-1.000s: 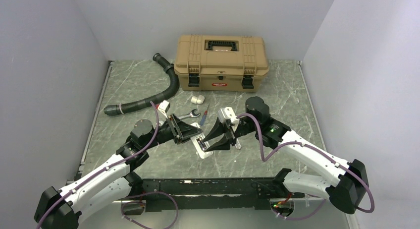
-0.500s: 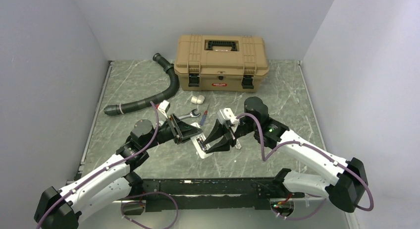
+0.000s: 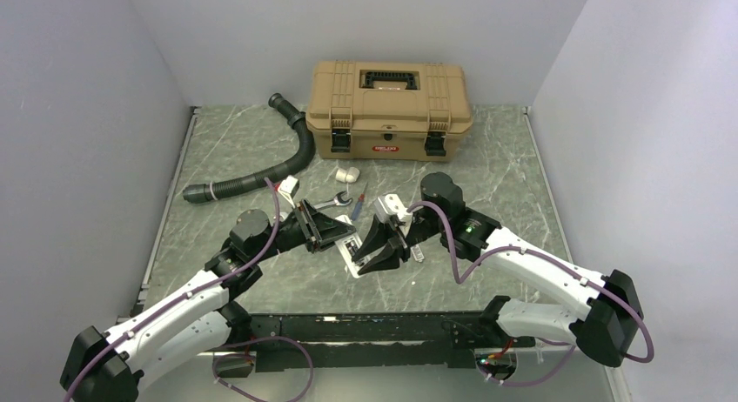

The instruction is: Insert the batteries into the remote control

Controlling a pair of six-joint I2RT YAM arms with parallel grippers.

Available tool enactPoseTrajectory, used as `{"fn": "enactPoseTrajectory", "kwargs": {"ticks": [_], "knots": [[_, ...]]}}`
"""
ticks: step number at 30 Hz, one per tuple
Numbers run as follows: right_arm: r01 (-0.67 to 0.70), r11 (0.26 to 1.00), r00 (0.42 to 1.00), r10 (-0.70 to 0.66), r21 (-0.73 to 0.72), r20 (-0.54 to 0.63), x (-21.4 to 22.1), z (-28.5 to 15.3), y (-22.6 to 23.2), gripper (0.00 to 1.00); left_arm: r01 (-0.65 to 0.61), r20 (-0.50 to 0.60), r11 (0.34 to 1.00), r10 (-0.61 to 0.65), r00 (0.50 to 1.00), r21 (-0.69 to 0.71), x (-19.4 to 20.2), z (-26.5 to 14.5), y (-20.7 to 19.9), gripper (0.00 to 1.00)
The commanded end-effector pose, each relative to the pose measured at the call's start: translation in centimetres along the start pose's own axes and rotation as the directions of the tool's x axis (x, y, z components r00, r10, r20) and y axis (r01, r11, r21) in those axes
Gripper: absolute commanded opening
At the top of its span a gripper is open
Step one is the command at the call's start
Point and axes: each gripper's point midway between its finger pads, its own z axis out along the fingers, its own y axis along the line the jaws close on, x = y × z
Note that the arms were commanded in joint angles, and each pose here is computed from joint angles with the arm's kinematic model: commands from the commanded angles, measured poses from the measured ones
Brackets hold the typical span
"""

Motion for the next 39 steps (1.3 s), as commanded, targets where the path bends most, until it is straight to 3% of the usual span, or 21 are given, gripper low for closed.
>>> {"fn": "enactPoseTrajectory", "kwargs": {"ticks": [1,39], "knots": [[0.085,0.996,0.996,-0.085,-0.001,0.024,-1.4,0.1,-0.3,0.35,-0.025,-0.003,0.996,0.025,1.000,0.080,0.0,-0.1,-2.3,0.00],[0.093,0.996,0.996,-0.093,0.001,0.012,0.1,0.2,-0.7,0.29,-0.049,-0.022,0.979,0.054,0.998,0.198,0.3,-0.6,-5.3,0.00]]}}
